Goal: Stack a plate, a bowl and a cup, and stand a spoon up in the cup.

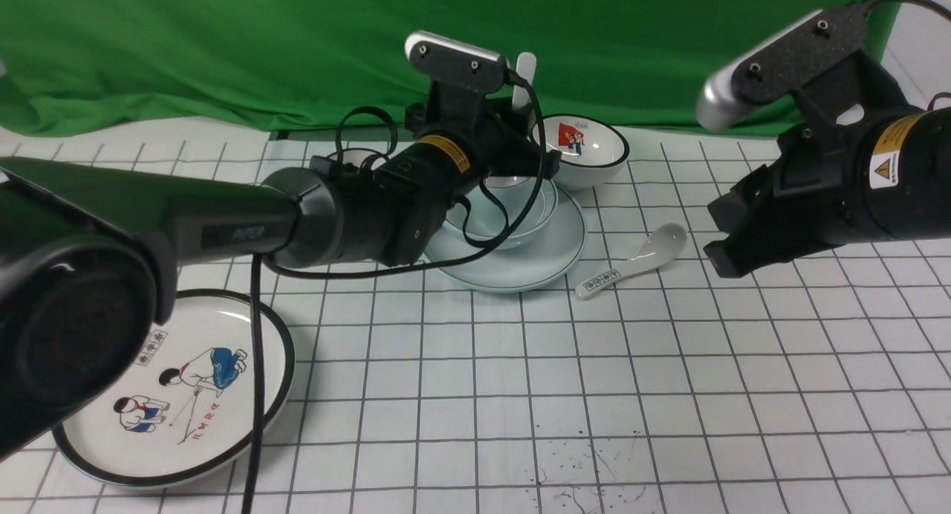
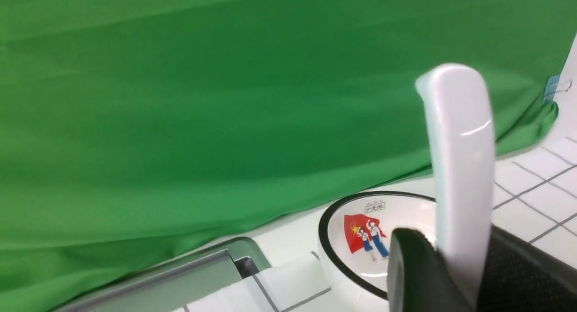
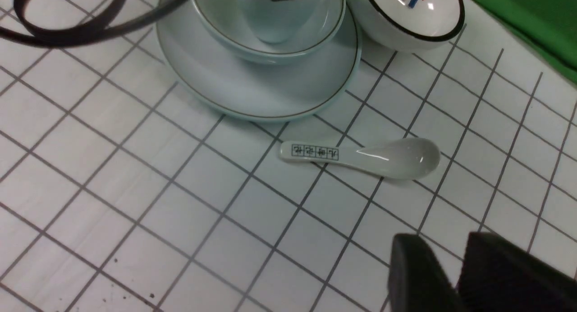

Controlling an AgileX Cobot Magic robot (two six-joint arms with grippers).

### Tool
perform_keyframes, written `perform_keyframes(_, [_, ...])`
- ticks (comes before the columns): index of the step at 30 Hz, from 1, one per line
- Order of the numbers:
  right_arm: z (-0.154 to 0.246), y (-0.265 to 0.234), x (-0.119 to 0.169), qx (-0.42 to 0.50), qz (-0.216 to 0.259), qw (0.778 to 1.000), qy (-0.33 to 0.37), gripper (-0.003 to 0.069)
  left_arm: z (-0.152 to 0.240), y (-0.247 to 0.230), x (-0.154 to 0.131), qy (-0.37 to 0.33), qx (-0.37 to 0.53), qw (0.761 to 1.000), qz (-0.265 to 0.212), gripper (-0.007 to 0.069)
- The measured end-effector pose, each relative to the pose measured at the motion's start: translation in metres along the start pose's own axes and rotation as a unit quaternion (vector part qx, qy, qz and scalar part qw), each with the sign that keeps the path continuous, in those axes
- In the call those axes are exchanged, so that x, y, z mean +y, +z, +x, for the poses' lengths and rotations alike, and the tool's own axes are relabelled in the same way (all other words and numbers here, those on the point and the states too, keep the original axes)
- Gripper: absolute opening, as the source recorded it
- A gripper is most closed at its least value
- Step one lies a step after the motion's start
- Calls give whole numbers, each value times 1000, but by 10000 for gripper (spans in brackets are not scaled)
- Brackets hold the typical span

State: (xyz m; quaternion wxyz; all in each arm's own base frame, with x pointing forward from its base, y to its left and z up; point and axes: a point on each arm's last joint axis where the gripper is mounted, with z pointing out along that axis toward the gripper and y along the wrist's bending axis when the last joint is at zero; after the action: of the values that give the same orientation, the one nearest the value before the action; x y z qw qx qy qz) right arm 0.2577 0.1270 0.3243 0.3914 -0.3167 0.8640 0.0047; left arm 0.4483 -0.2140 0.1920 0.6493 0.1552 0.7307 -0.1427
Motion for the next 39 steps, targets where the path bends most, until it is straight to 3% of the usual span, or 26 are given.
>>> perform_keyframes(4, [4, -3, 0, 22, -2, 1000, 1, 198, 1, -2, 0, -3, 41, 999, 2, 317])
perform_keyframes(9, [10, -28, -2, 36, 2, 999, -1, 139, -28, -19, -1, -3, 98, 995, 6, 347])
perform_keyframes(12, [19, -67, -6, 35, 16, 999, -11, 31, -77, -52, -2, 13, 136, 991, 12, 270])
perform_keyframes(18, [50, -135, -9, -25, 62, 998, -9, 14, -175, -145, 0, 23, 117, 993, 12, 5])
perform_keyframes(23, [102, -150, 7, -161, 76, 984, 14, 14, -207, -236, 2, 21, 44, 999, 12, -35])
perform_keyframes(28, [149, -122, 30, -303, 50, 950, 65, 14, -180, -302, 3, 17, 2, 1000, 12, -35])
perform_keyframes(33, [178, -89, 49, -375, 20, 925, 59, 15, -135, -350, 5, -9, -52, 999, 13, -35])
perform_keyframes(39, [213, -60, 63, -348, -5, 935, 73, 29, -86, -402, 8, -19, -145, 989, 10, -35])
